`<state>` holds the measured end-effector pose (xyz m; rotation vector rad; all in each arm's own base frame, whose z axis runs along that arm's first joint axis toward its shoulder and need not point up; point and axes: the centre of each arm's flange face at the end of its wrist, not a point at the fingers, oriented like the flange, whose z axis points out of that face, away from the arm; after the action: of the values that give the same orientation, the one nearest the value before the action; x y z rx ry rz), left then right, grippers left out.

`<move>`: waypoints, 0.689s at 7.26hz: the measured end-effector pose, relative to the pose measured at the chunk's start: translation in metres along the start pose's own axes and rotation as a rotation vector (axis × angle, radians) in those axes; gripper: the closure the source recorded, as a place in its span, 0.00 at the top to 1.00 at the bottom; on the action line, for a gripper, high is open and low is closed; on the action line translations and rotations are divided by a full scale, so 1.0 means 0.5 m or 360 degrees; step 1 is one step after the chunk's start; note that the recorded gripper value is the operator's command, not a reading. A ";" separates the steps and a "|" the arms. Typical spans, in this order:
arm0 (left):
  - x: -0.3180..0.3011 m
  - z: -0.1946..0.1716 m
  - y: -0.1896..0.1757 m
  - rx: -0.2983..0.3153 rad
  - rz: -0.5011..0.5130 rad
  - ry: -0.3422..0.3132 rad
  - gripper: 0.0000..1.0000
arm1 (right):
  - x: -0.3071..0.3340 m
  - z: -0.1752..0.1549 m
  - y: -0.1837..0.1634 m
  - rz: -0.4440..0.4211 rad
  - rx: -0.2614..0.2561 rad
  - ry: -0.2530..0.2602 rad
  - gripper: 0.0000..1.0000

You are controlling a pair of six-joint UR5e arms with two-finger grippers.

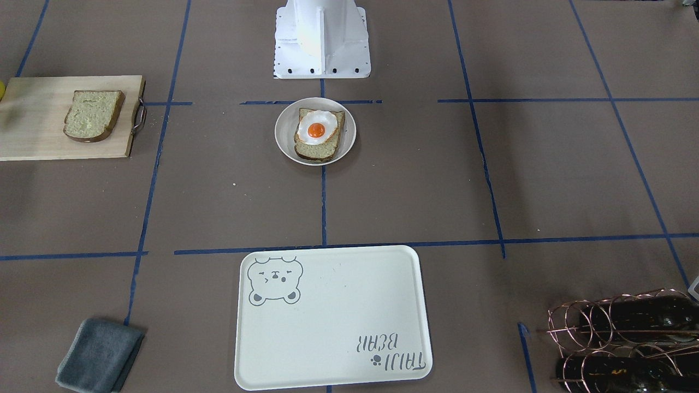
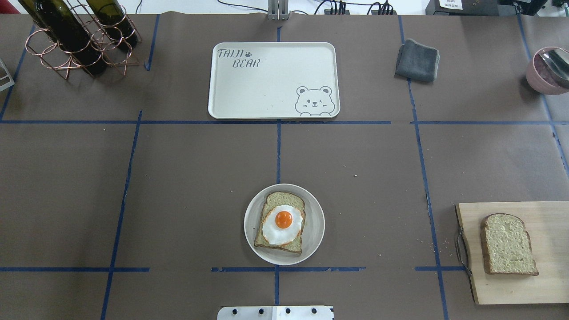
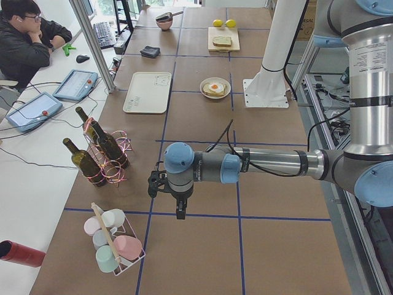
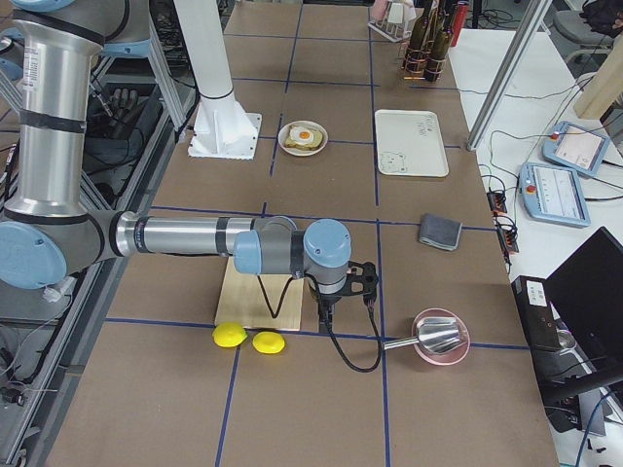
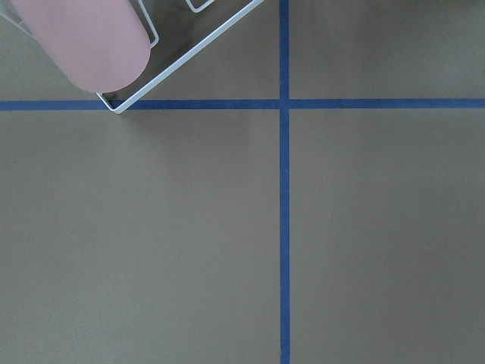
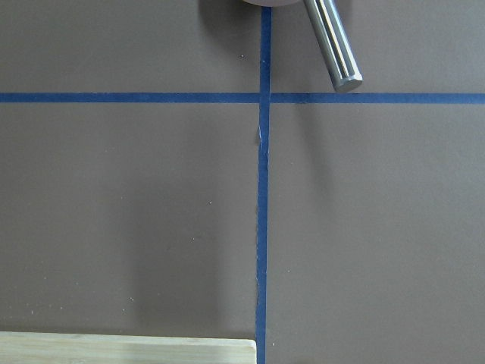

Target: Make sandwich and place on tray

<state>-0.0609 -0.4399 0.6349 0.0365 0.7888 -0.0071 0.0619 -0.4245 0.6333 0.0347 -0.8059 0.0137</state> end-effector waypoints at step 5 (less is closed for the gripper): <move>0.043 -0.024 -0.058 0.0097 0.0070 0.0026 1.00 | -0.072 -0.036 -0.052 -0.0109 0.0075 -0.0020 1.00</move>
<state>-0.0548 -0.4682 0.6101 0.1120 0.8039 0.0108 0.0505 -0.4497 0.5944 0.1069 -0.8163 -0.0325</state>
